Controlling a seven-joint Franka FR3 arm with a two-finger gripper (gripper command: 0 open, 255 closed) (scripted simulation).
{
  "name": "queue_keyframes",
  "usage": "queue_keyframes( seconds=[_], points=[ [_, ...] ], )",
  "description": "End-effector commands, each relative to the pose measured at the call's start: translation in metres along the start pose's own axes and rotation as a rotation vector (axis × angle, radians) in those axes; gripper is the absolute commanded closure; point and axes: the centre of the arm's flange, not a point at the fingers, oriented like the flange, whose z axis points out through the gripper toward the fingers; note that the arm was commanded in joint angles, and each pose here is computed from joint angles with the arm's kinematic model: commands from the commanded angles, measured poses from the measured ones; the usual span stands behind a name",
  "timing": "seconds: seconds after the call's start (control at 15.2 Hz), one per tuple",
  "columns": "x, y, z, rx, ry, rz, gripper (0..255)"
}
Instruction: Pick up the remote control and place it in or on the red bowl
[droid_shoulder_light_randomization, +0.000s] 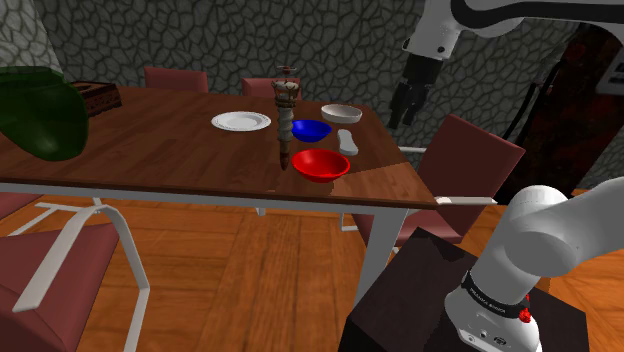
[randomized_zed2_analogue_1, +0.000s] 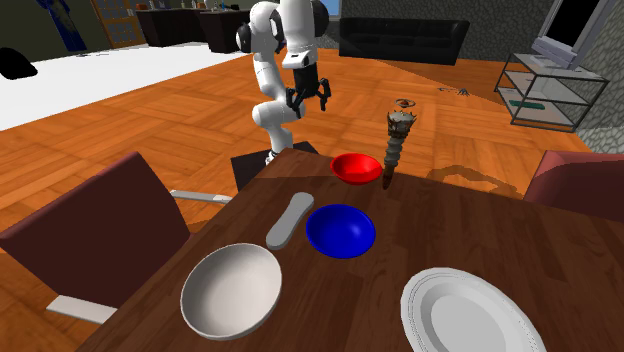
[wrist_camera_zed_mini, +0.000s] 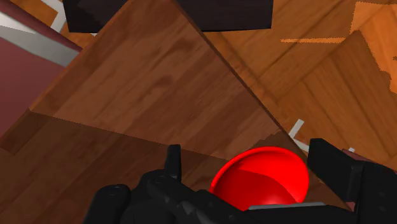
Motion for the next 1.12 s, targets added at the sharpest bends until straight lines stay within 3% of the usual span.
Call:
queue_keyframes(
  seconds=[0.0,1.06],
  points=[
    [0.000,0.000,0.000,0.000,0.000,0.000,0],
    [0.174,0.084,0.081,-0.069,-0.015,0.447,0]
  ],
)
